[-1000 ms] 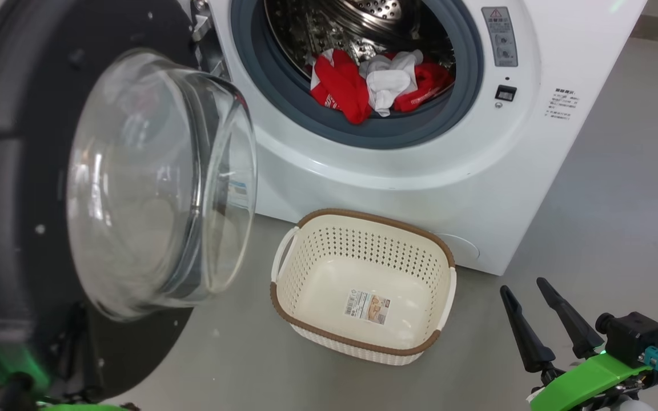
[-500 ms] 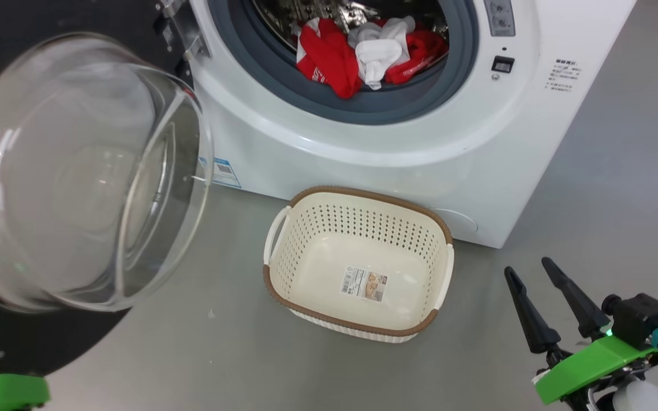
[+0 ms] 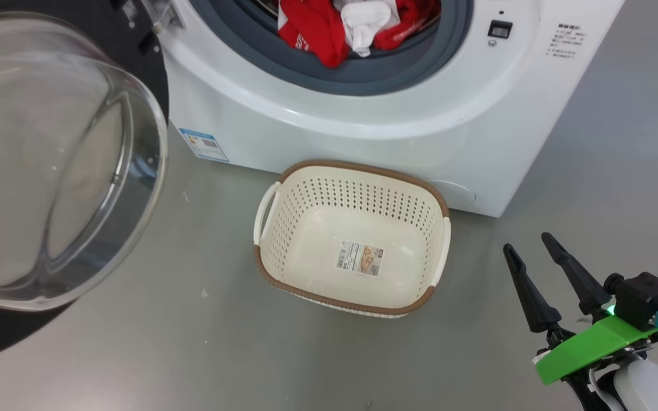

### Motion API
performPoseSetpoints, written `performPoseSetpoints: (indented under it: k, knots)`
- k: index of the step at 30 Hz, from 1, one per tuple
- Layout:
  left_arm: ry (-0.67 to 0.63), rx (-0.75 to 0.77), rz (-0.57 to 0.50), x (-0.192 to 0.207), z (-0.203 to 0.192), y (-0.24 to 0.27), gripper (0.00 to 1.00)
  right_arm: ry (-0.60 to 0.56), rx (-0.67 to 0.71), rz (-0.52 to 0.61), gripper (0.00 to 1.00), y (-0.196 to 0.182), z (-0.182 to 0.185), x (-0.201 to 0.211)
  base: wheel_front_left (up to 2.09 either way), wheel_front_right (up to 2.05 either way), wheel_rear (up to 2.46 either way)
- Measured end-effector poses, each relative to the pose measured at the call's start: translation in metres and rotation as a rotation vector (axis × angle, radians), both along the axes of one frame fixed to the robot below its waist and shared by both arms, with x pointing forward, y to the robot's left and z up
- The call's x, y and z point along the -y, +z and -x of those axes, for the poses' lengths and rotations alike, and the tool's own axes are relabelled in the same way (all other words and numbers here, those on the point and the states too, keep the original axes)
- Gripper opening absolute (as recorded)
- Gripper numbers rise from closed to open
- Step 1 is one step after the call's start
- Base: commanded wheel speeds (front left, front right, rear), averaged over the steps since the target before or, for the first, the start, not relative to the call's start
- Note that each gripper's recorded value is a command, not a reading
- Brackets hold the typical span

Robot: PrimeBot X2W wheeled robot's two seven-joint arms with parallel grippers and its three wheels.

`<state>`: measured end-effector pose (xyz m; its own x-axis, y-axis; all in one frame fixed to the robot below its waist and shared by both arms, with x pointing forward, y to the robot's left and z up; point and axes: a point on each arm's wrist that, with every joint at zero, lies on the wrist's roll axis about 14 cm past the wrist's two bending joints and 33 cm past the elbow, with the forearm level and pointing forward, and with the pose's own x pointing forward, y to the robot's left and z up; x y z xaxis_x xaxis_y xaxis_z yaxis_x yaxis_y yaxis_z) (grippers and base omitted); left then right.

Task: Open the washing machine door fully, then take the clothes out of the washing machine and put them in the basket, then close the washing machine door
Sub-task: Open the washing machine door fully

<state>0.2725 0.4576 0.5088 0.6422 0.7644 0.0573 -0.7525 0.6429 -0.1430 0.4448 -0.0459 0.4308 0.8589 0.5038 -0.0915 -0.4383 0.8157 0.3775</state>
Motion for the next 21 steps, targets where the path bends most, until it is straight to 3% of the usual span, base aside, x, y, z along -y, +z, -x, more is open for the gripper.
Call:
performPoseSetpoints:
  k: [21]
  knots:
    - [0.068,-0.071,-0.018,-0.048,-0.007,0.003,0.00,-0.004,-0.002,-0.002,1.00,-0.005,-0.009,0.001,0.00,0.00,0.00]
